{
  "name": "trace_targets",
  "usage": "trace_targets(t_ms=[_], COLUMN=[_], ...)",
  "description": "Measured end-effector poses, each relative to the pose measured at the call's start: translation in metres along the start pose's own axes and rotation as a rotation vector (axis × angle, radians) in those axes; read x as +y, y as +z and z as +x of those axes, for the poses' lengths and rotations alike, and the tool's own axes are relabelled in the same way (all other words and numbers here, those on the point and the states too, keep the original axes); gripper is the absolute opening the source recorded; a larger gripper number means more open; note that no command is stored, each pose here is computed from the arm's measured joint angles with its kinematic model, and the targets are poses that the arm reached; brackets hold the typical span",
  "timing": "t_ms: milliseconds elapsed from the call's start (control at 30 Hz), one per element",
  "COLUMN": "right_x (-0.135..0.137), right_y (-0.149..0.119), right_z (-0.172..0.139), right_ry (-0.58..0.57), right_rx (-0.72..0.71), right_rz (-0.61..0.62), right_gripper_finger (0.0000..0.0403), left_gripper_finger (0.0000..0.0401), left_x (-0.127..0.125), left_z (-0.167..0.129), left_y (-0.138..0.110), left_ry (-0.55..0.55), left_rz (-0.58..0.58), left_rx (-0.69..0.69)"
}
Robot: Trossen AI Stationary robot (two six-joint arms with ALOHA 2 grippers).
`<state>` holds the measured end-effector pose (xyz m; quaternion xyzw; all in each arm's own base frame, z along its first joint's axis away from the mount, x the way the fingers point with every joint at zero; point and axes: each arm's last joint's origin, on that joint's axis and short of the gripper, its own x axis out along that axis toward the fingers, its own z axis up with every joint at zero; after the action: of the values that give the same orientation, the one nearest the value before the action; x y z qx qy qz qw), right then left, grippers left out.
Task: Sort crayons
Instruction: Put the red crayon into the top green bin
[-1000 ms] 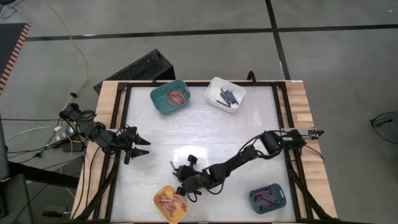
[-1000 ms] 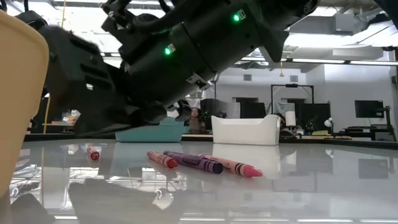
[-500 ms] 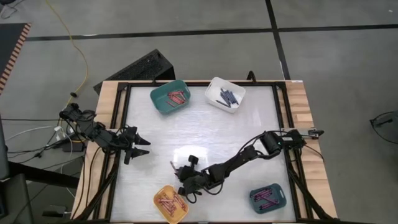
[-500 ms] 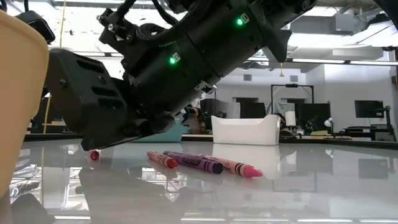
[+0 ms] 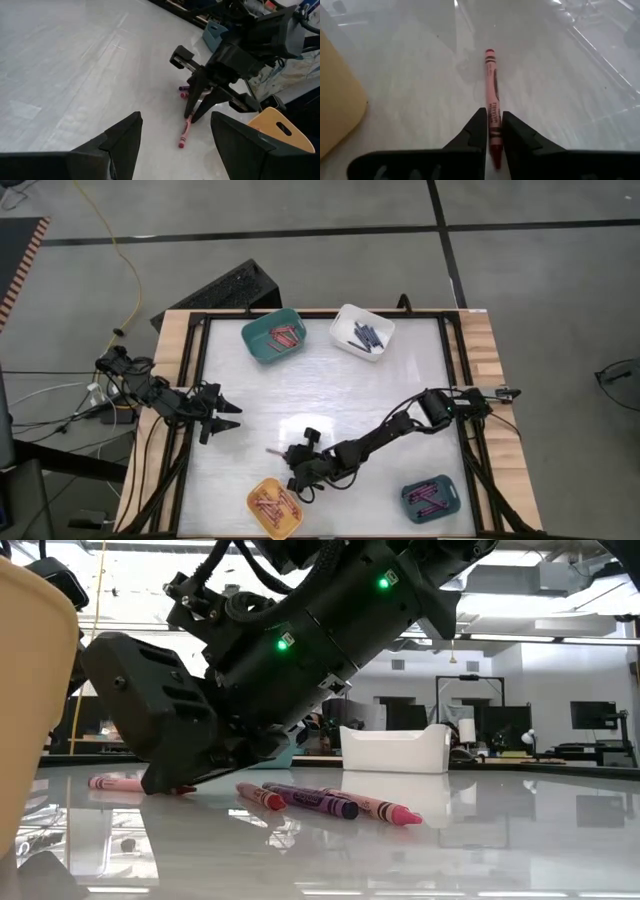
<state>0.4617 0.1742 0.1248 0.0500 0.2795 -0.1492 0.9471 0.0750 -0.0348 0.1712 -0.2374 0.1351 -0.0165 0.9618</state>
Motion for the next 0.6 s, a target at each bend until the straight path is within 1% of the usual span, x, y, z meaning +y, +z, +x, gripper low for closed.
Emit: trace_targets(t_ms=[200,333,433,600], right_x=[-0.002,-0.005,-0.008,-0.012], right_y=[-0.002,-0.002,-0.001,-0.002], right_z=[0.0,0.002,0.003,0.005], right_ry=[-0.012,0.013,0.019,0.027], right_rx=[0.026,0.058,0.082,0.114], right_rz=[-0.024,-0.02,0.008,0.022], right_gripper_finger=[0.0066,0.0063,0.0049,0.001], left_gripper_finger=[0.0228,0.0228,0.0228,0.0228], left_x=[0.0,0.0,0.0,0.0], left_z=[0.0,0.0,0.0,0.0], left_y=[0.0,0.0,0.0,0.0], left_ry=[0.0,0.0,0.0,0.0], left_rz=[0.0,0.0,0.0,0.0], left_rx=[0.0,0.0,0.0,0.0])
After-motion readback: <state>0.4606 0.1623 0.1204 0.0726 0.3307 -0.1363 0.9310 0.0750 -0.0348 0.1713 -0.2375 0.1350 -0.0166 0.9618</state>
